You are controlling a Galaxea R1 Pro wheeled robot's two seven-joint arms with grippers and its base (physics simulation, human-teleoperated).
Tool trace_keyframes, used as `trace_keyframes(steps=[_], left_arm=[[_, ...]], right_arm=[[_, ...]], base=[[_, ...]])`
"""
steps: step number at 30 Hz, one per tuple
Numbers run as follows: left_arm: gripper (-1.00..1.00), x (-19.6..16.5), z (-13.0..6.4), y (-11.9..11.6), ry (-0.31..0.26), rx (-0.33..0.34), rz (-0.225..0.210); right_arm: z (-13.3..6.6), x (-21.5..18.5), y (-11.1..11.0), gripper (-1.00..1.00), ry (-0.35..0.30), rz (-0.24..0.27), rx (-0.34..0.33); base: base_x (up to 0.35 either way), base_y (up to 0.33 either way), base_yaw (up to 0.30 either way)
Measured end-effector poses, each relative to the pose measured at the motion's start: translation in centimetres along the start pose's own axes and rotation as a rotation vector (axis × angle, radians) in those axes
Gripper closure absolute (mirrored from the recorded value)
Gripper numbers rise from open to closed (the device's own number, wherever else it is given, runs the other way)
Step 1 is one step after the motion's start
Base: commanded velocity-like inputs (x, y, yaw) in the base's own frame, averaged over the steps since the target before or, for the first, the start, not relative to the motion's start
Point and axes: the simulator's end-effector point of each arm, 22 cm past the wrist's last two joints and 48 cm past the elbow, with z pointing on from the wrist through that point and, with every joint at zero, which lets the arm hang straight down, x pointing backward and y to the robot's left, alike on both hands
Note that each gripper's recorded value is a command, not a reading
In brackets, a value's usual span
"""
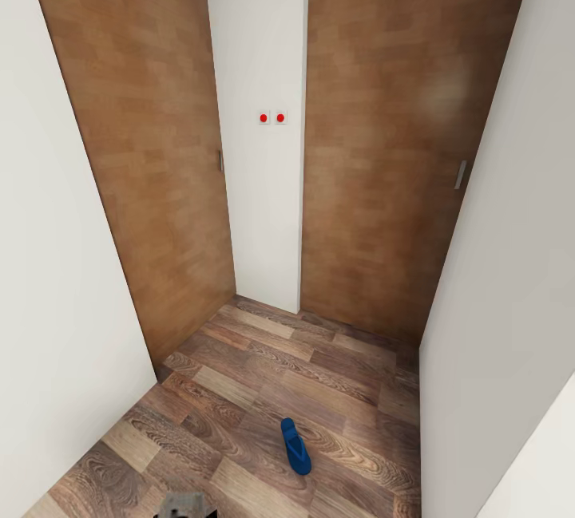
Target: In the bedroom, move the book from the bed onto either nightstand, and place the two sandals side by side next to the bed.
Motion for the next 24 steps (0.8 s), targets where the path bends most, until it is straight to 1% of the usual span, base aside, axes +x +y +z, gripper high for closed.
trace_keyframes(steps=[1,3,5,9,14,17,19,24], left_arm=[[-1.00,-1.6,0.0,-0.3,-0.012,0.006,-0.022],[-1.00,-3.4,0.0,-0.6,-0.027,0.015,-0.038],[-1.00,-6.5,-0.2,-1.1,-0.056,0.030,-0.055],[-1.00,-8.7,-0.3,-1.8,-0.080,0.046,-0.067],[-1.00,-9.4,-0.4,-2.0,-0.094,0.052,-0.085],[-1.00,-9.3,-0.4,-1.6,-0.095,0.047,-0.095],[-1.00,-9.0,-0.4,-1.1,-0.094,0.039,-0.106],[-1.00,-8.9,-0.4,-0.6,-0.097,0.030,-0.117]], right_arm=[[0.0,0.0,0.0,-1.00,0.000,0.000,0.000],[0.0,0.0,0.0,-1.00,0.000,0.000,0.000],[0.0,0.0,0.0,-1.00,0.000,-0.001,0.000],[0.0,0.0,-0.1,-1.00,0.000,0.000,0.001],[0.0,0.0,-0.1,-1.00,0.000,0.000,0.002],[-0.1,0.0,-0.1,-1.00,0.001,0.000,0.001],[-0.1,0.0,-0.1,-1.00,0.000,-0.001,0.001],[-0.1,-0.1,-0.1,-1.00,-0.001,-0.001,0.002]], base=[[0.000,0.000,0.000],[0.000,0.000,0.000],[0.000,0.000,0.000],[0.000,0.000,0.000],[0.000,0.000,0.000],[0.055,0.000,0.000],[0.211,0.000,0.000],[0.289,0.000,0.000]])
